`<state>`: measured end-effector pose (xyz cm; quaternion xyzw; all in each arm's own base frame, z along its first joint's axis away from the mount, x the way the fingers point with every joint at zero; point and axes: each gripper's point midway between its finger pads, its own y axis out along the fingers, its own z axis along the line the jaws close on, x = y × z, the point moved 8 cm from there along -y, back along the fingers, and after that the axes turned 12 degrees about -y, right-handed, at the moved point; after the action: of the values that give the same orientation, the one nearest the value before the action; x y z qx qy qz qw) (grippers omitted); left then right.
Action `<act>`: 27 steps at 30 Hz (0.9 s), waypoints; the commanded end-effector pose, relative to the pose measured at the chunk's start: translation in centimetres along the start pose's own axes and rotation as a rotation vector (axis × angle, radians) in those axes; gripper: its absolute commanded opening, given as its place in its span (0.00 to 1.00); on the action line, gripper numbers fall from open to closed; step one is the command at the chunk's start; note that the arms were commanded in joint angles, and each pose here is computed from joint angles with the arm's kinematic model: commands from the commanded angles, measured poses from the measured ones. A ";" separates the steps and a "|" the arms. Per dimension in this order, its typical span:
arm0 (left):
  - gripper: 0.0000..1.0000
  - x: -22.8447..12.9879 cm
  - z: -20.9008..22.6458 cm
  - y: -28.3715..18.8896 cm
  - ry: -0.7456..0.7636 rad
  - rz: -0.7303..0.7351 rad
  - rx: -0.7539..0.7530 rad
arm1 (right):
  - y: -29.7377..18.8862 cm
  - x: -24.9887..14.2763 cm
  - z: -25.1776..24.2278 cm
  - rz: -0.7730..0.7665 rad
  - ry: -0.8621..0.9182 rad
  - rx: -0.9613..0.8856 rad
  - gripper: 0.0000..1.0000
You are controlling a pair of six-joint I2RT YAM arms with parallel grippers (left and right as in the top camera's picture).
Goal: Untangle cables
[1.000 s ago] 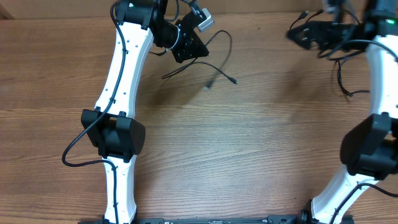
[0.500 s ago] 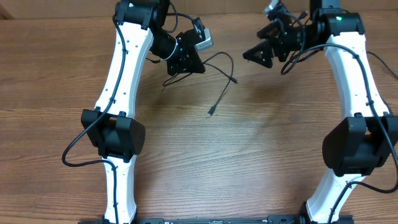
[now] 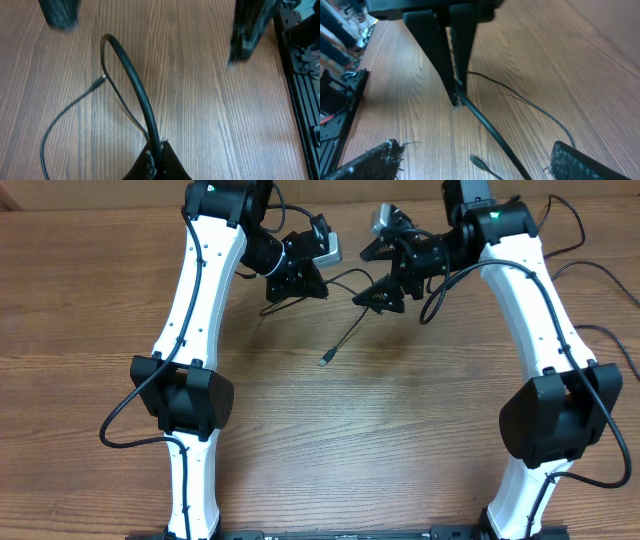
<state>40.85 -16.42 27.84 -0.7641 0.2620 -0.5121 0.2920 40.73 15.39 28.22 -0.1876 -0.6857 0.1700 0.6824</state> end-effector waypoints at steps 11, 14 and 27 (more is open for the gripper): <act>0.04 2.4 -1.5 -0.4 0.185 -0.125 -0.025 | 0.9 1.4 0.8 -0.025 -0.048 0.035 0.44; 0.04 2.4 -1.5 -0.3 0.187 -0.117 -0.024 | 0.9 1.4 0.8 -0.025 -0.048 0.034 0.16; 0.91 2.0 -0.9 -1.3 0.011 -0.150 -0.028 | -0.7 0.7 -0.1 -0.029 0.103 -0.010 0.04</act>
<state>41.08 -17.73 28.47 -0.7600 0.2460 -0.5465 0.2513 40.22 16.33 28.27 -0.1765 -0.6766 0.1750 0.6932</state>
